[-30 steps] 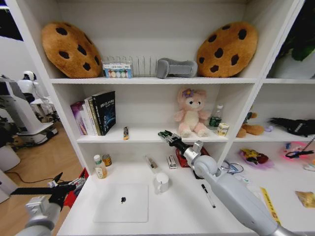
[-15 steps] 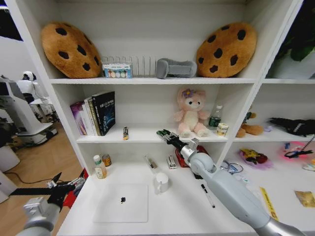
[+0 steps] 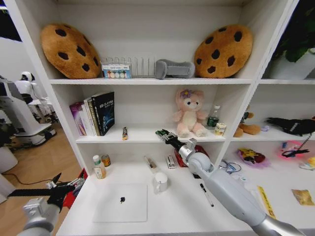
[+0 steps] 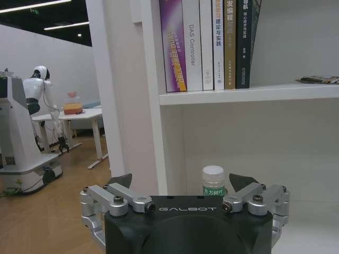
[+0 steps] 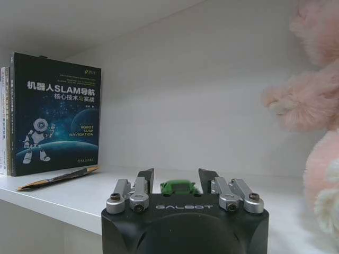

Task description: Organize the objects on the table.

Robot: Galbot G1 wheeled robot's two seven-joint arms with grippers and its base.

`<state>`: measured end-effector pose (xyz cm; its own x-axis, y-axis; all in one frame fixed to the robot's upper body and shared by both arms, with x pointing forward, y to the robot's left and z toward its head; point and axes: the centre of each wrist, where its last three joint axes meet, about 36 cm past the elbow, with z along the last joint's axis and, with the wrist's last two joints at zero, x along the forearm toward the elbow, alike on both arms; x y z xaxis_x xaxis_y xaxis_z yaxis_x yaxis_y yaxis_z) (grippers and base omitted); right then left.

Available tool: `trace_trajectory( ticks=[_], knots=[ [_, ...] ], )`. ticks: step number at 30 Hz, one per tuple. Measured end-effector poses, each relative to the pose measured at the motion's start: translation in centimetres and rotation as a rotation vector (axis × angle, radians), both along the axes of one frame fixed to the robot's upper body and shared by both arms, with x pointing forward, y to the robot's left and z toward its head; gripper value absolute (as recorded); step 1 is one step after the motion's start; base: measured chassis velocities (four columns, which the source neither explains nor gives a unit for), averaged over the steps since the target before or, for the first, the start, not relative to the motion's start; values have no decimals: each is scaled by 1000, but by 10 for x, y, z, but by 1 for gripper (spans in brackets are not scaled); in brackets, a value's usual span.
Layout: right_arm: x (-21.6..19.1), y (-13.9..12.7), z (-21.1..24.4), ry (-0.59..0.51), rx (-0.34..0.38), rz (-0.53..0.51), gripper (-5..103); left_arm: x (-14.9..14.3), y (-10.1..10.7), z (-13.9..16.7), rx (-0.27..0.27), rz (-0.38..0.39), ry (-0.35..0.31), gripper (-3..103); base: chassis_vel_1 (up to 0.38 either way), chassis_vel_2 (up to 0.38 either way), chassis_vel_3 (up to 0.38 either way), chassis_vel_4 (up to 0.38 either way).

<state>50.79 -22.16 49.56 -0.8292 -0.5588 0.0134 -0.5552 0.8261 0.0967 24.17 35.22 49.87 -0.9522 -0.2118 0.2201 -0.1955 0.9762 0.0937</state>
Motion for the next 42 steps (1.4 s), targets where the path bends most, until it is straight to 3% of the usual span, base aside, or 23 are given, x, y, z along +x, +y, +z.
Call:
trace_trajectory(
  ticks=[2,4,7,8,10,13,21,26,34,42],
  knots=[
    [0,0,0,1,0,1,51,0,0,0,0,0,0,100,0,0,0,0],
    [0,0,1,0,2,2,68,0,0,0,0,1,1,100,0,0,0,0],
    [-2,0,4,-6,8,9,73,0,1,-1,0,3,4,100,0,0,0,0],
    [-6,0,7,-10,15,19,83,0,1,-2,-1,4,6,100,0,0,0,0],
    [-8,0,8,-12,20,25,83,0,1,-3,-1,4,7,100,0,0,0,0],
    [-21,-2,18,-22,46,69,98,1,1,-4,-2,2,8,100,0,0,0,0],
    [-59,-4,34,-74,82,116,100,5,3,-6,3,0,13,100,0,0,0,0],
    [-89,-5,38,-81,77,82,100,7,4,-6,5,-3,10,100,0,0,0,0],
    [-147,-27,42,-124,-12,-66,100,9,5,-5,4,-2,1,100,0,0,0,0],
    [-180,-22,18,-11,-16,-249,100,1,1,-1,-2,21,-19,100,0,0,0,0]
  ],
)
